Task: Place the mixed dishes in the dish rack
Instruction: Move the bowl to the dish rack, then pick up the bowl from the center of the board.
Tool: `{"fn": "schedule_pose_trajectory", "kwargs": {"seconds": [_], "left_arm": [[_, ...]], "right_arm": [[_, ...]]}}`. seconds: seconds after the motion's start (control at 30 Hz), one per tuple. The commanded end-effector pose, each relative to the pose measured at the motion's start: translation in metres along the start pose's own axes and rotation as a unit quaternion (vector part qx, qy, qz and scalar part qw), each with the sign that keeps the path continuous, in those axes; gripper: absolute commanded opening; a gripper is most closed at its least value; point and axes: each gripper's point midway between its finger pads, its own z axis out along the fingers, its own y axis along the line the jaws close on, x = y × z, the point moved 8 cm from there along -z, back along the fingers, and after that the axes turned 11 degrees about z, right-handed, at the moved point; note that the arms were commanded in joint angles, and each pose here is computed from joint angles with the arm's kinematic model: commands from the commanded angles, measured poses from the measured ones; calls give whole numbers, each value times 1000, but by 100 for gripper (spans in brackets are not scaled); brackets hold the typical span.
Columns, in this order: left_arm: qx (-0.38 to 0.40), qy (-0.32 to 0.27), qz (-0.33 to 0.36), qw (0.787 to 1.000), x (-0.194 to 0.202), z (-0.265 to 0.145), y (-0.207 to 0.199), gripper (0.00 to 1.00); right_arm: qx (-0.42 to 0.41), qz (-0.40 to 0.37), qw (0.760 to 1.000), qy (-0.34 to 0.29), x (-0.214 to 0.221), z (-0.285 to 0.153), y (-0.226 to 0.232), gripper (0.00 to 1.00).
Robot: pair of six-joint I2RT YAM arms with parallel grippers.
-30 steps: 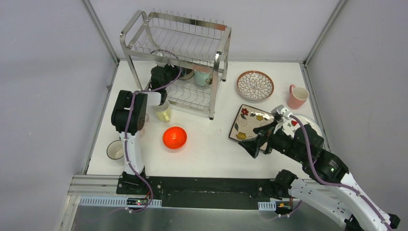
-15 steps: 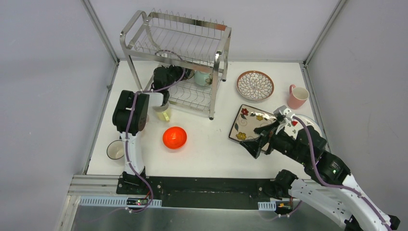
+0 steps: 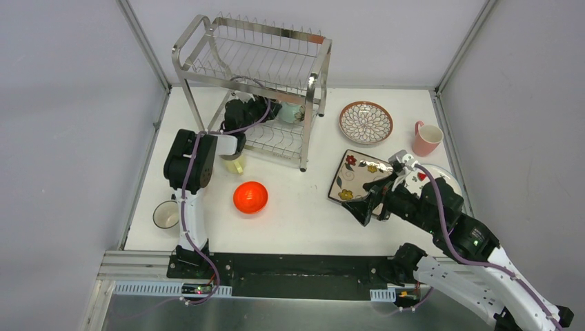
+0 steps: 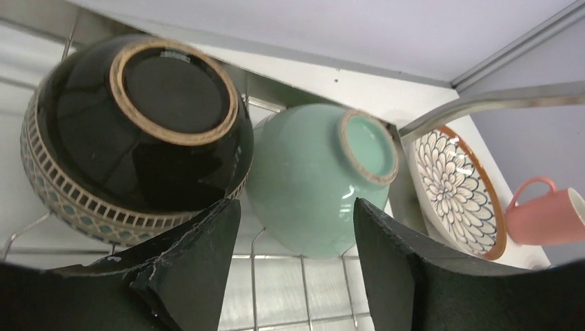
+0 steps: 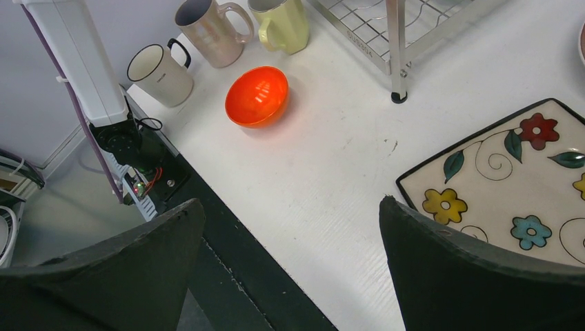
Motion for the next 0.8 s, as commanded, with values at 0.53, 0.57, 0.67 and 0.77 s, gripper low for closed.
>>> {"fn": "schedule_pose_trajectory", "kwargs": {"seconds": [0.53,0.57,0.67,0.77], "left_arm": [[-58,-22,48,997,-44,-74,-23,74],[-65,-23,41,997,-45,-78,-23,75],[-82,-29,22,996,-49,-89,-26,75],[-92,-32,-2,995,-57,-97,-31,75]], "right_arm": [[11,35,999,-30,-13,-7,6,100],[12,37,999,-29,-13,-7,6,100],[25,42,998,-39,-16,-7,4,100],[26,49,998,-39,-16,-7,5,100]]}}
